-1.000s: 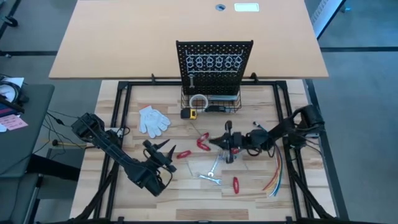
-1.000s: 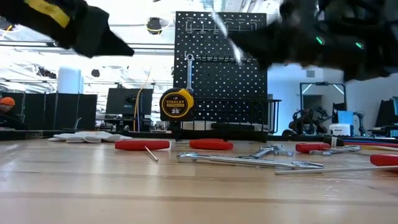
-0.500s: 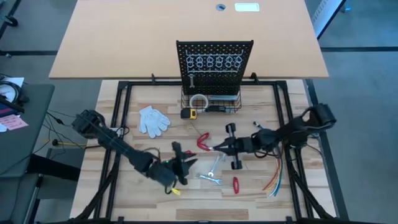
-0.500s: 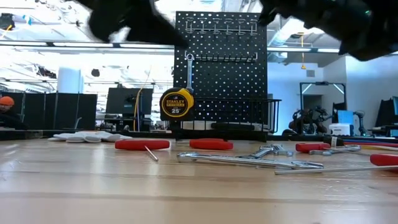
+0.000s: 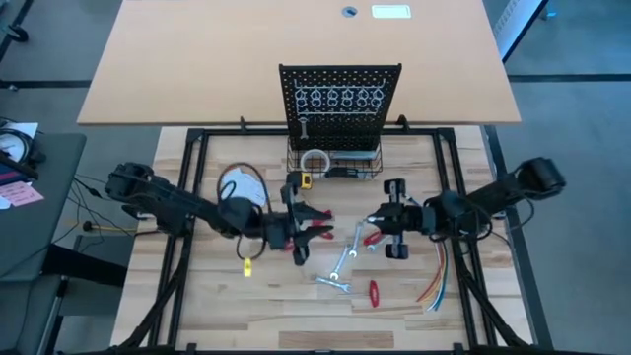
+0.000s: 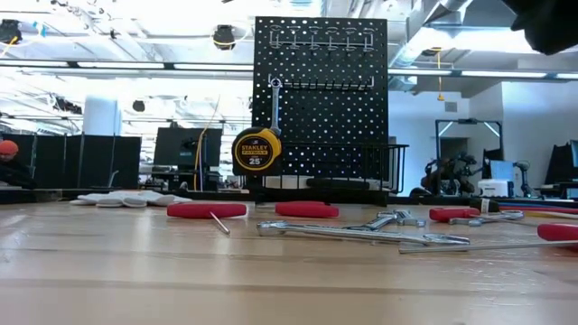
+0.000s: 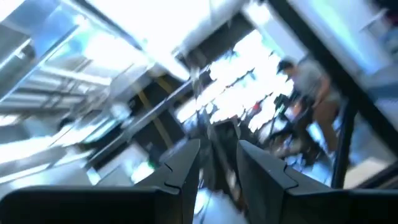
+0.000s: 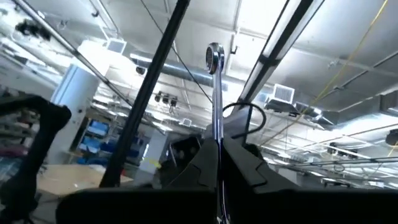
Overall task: Hang tools onto peg board
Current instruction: Hang the silver wrench on the peg board
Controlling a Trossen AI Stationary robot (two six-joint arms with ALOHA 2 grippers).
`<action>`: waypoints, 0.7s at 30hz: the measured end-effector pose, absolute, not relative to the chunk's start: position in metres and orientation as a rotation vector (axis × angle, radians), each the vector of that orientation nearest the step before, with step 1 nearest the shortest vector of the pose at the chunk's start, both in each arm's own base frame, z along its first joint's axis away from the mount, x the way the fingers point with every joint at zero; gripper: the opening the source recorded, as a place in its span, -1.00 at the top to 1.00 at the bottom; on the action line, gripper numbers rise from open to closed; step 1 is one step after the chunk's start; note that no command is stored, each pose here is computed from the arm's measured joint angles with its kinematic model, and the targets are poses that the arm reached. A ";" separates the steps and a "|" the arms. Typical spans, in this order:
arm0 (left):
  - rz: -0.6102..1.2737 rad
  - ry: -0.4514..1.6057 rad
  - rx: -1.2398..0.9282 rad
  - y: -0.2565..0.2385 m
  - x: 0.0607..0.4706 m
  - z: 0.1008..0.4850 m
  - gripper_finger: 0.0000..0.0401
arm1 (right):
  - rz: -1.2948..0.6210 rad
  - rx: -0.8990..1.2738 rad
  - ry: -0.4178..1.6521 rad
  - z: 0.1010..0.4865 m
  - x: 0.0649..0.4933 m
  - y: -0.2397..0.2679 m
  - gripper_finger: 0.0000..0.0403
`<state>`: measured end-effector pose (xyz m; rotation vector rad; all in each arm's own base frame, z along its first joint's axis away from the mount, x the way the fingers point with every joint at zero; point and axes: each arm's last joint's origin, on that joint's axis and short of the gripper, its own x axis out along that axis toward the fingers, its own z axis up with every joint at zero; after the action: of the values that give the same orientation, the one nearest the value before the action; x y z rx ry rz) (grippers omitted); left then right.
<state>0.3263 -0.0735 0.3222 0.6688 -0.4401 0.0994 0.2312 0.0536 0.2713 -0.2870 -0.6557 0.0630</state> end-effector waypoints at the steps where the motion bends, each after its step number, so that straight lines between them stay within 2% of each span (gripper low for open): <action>1: 0.079 -0.463 0.659 -0.069 0.327 0.324 0.47 | 0.055 -0.301 -0.642 0.271 0.231 0.052 0.93; 13: 0.085 -0.432 0.553 -0.033 0.337 0.317 0.14 | 0.018 -0.397 -0.551 0.269 0.253 0.035 0.93; 21: 0.013 -0.430 0.549 -0.034 0.338 0.315 0.11 | 0.021 -0.404 -0.510 0.262 0.274 0.036 0.93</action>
<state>0.3382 -0.0335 0.3147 0.5491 -0.4300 0.0133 0.2744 0.0357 0.2622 -0.4040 -0.5102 0.0211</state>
